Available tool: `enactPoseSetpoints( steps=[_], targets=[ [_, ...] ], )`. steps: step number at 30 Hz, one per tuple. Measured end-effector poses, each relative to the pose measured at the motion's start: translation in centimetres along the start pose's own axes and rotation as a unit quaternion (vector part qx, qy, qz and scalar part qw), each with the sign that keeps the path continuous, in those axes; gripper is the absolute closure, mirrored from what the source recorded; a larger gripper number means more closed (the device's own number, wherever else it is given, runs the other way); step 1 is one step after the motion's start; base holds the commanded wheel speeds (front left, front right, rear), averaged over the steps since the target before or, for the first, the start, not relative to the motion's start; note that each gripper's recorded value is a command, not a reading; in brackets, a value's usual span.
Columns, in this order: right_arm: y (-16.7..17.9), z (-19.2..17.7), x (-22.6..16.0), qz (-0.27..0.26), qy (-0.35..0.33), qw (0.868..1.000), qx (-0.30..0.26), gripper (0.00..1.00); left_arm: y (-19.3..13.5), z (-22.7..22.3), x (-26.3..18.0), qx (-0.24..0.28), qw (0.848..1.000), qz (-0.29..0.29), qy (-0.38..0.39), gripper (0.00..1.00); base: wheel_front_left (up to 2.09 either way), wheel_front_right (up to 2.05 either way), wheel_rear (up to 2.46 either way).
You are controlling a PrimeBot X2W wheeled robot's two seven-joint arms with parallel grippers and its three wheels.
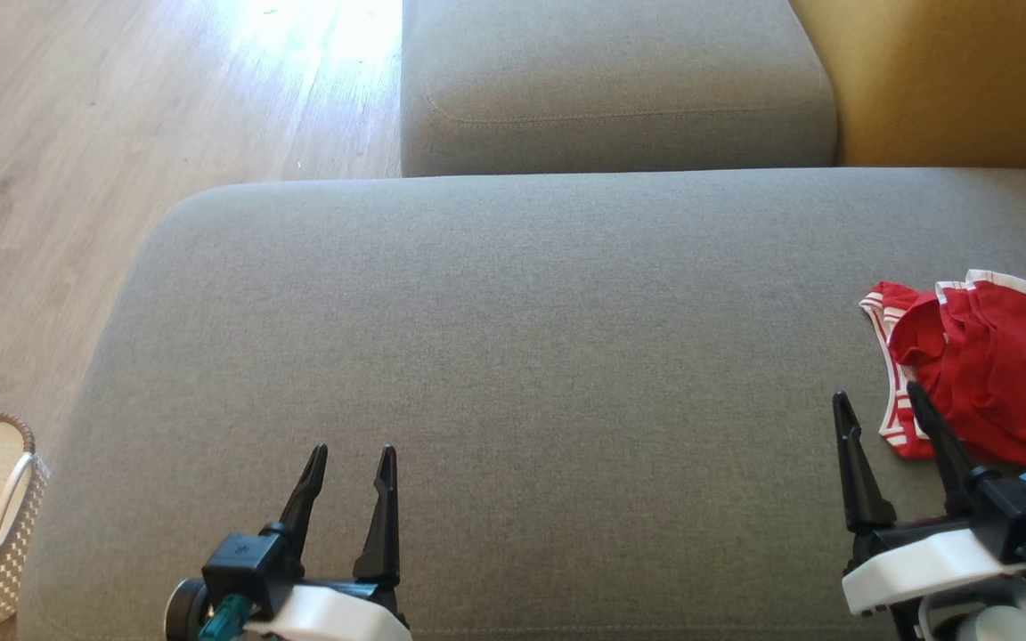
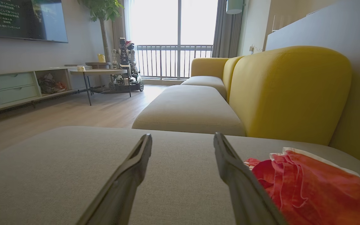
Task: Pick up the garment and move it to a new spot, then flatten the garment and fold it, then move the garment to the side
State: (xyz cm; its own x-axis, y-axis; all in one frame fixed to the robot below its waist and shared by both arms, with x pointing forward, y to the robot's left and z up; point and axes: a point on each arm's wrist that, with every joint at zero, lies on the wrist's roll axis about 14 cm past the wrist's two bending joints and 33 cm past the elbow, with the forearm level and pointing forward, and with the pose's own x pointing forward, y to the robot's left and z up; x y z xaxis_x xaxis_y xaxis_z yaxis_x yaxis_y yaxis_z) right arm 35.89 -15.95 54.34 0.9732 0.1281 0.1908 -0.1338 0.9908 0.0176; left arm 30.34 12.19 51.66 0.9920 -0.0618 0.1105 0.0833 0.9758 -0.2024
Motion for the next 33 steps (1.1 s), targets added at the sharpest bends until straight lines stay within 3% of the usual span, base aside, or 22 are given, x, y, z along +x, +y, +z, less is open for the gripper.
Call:
enactPoseSetpoints(
  steps=[23, 33],
  targets=[
    [0.1, -0.7, -0.1, 0.001, 0.011, 1.0, 0.003, 0.0, 0.3, 0.4, 0.3, 0.06, 0.998, 0.015, -0.009, 0.0, 0.0, 0.0, 0.0],
    [0.3, -1.2, -0.1, 0.003, 0.018, 1.0, 0.007, 0.0, 0.5, -0.1, 0.3, 0.032, 0.999, 0.01, 0.001, 0.0, 0.0, 0.0, 0.0]
  ],
)
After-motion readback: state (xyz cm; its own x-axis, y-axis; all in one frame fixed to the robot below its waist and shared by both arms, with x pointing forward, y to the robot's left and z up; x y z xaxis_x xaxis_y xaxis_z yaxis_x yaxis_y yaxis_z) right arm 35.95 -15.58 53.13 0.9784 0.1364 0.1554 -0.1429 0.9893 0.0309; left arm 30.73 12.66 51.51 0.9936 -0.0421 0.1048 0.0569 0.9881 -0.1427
